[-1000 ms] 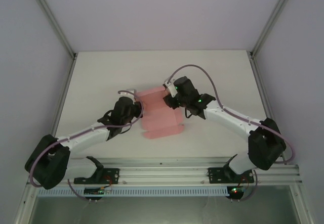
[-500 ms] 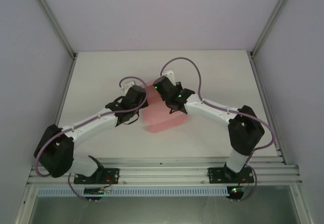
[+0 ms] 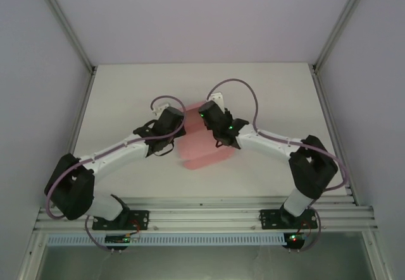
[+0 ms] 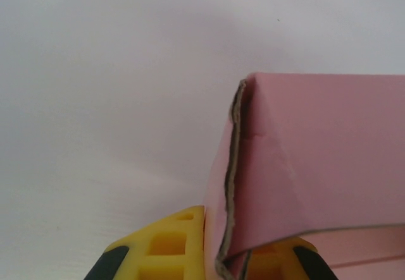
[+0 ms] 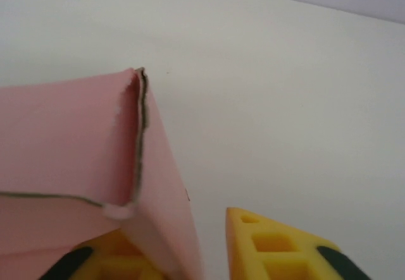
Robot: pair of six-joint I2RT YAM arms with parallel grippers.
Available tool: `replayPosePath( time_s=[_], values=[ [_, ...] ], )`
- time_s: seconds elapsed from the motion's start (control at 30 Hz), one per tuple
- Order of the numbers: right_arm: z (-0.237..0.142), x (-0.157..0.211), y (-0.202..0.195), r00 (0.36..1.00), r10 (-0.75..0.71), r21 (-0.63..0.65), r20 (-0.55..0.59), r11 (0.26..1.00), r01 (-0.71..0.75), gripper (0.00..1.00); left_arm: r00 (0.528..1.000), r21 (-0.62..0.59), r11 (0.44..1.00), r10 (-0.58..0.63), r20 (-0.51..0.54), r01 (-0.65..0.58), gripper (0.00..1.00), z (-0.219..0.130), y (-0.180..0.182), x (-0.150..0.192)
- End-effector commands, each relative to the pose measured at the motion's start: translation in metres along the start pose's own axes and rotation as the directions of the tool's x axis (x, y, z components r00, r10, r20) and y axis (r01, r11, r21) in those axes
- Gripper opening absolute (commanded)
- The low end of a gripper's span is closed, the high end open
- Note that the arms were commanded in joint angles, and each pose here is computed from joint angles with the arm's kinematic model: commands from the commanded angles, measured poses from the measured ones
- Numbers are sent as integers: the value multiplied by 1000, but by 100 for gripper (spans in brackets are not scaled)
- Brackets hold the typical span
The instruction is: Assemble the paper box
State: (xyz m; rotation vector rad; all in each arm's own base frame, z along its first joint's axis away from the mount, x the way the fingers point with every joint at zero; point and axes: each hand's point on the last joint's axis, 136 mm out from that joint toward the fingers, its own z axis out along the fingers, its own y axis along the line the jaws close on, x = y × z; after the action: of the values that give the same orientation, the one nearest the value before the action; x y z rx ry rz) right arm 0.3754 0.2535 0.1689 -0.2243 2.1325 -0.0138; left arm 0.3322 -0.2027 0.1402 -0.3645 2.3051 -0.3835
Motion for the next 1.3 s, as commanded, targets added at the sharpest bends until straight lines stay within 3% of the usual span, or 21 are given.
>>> replayPosePath(
  time_s=[0.0, 0.1, 0.2, 0.27, 0.37, 0.47, 0.67, 0.73, 0.83, 0.9, 1.1, 1.27],
  values=[
    [-10, -16, -23, 997, 36, -102, 66, 994, -29, 42, 996, -112, 994, 29, 84, -19, 0, 8, 42, -19],
    [-36, -18, 16, 995, 42, -417, 94, 909, 1, 70, 994, -21, 998, 53, 90, -52, 0, 7, 23, -23],
    [-69, -18, 41, 993, 16, -624, 117, 779, 61, 99, 989, 17, 994, 110, 95, -112, 0, 5, 12, -28],
    [-81, -15, 43, 995, 8, -665, 98, 744, 60, 99, 984, 22, 987, 155, 88, -157, 0, 4, 7, -32],
    [-86, -16, 29, 999, 24, -642, 48, 767, 12, 99, 952, 72, 950, 300, 64, -304, 0, 1, -7, -35],
    [-85, -15, 7, 997, 76, -597, -24, 799, -75, 99, 864, 193, 845, 503, 26, -498, 0, -4, -25, -31],
    [-84, -3, -44, 969, 209, -494, -128, 834, -245, 99, 595, 250, 583, 803, -34, -773, 0, -21, -25, -28],
    [-84, 4, -58, 959, 240, -464, -148, 840, -282, 100, 465, 355, 443, 885, -27, -823, 0, -31, -29, -11],
    [-84, 18, -75, 946, 267, -416, -183, 851, -320, 99, 255, 408, 252, 966, -46, -878, 0, -41, -16, 10],
    [-82, 29, -88, 934, 286, -364, -212, 864, -347, 100, 136, 379, 158, 987, -84, -912, 0, -41, -8, 10],
    [-79, 62, -113, 901, 320, -261, -294, 880, -398, 100, -150, 298, -91, 972, -182, -950, 0, -32, -16, 3],
    [-79, 75, -121, 881, 348, -240, -321, 870, -431, 99, -365, 296, -276, 880, -305, -914, 0, 9, -24, 14]
  ],
)
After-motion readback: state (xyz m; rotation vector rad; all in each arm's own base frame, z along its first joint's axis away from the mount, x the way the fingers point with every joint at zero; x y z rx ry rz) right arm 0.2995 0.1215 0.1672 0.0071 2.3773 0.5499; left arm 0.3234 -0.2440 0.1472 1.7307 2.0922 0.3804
